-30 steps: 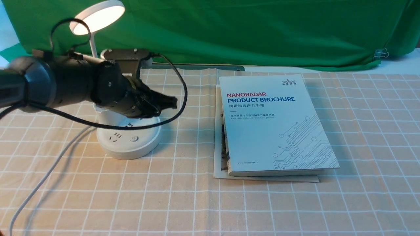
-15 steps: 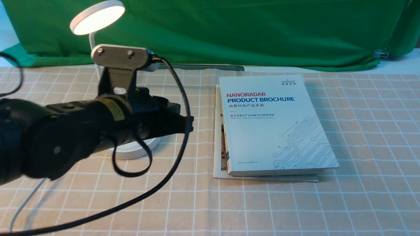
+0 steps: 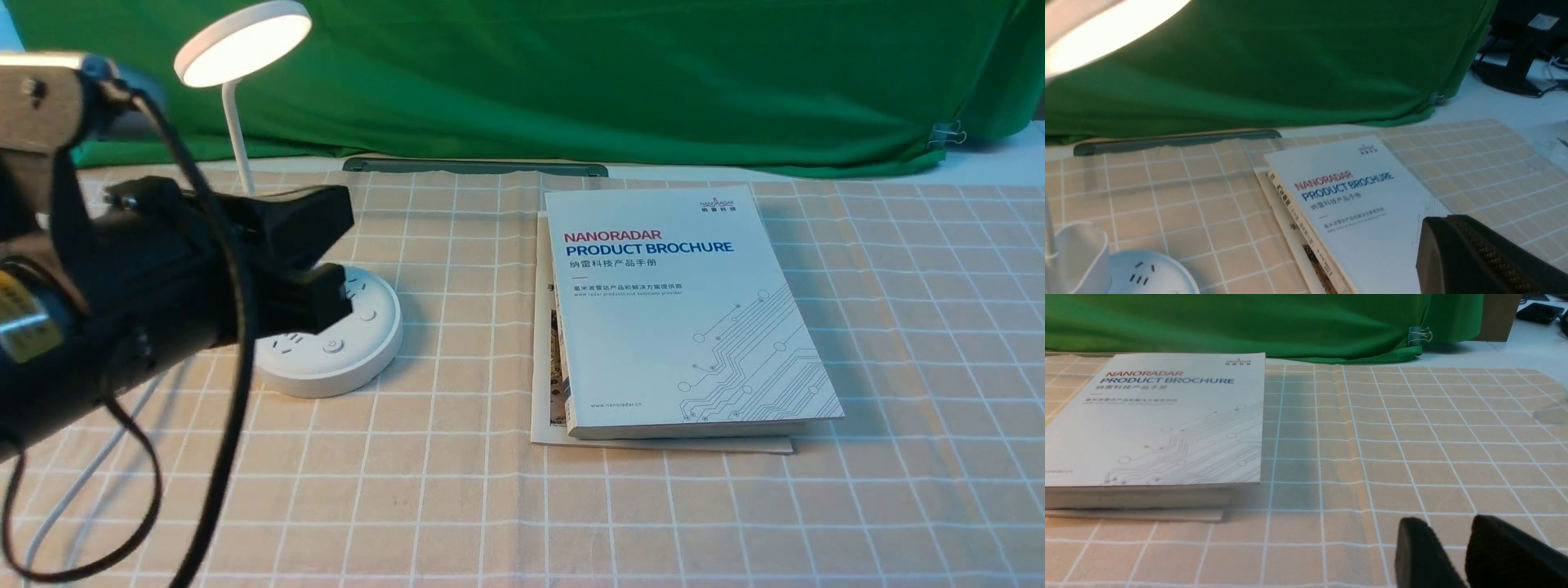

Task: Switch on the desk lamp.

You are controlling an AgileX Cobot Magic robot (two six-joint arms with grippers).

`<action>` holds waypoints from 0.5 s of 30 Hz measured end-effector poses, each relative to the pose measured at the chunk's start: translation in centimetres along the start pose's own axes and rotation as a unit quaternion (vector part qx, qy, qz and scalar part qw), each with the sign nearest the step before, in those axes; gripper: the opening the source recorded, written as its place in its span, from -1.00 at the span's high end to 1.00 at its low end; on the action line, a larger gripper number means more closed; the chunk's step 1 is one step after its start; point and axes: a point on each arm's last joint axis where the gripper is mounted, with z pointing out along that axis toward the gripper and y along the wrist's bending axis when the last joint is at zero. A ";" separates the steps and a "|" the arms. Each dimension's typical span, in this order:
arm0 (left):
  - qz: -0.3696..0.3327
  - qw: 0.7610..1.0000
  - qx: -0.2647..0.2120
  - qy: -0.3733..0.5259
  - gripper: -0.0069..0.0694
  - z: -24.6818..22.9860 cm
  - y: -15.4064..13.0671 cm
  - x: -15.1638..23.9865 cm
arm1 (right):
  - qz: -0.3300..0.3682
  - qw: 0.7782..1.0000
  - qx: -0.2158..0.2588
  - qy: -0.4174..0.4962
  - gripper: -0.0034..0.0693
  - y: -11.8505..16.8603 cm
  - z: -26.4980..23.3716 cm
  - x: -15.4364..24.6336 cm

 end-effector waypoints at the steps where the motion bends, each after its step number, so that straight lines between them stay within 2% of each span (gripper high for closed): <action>1: 0.001 1.000 -0.002 -0.010 0.82 -0.6 0.0 -0.1 | 0.000 1.000 0.000 0.000 0.24 0.0 0.0 0.0; 9: 0.022 0.996 0.011 -0.084 0.82 -4.3 -0.1 -0.5 | 0.000 1.000 0.000 0.000 0.24 0.0 0.0 0.0; 15: 0.030 0.993 0.014 -0.113 0.82 -5.1 0.0 -0.3 | 0.000 1.000 0.000 0.000 0.24 0.0 0.0 0.0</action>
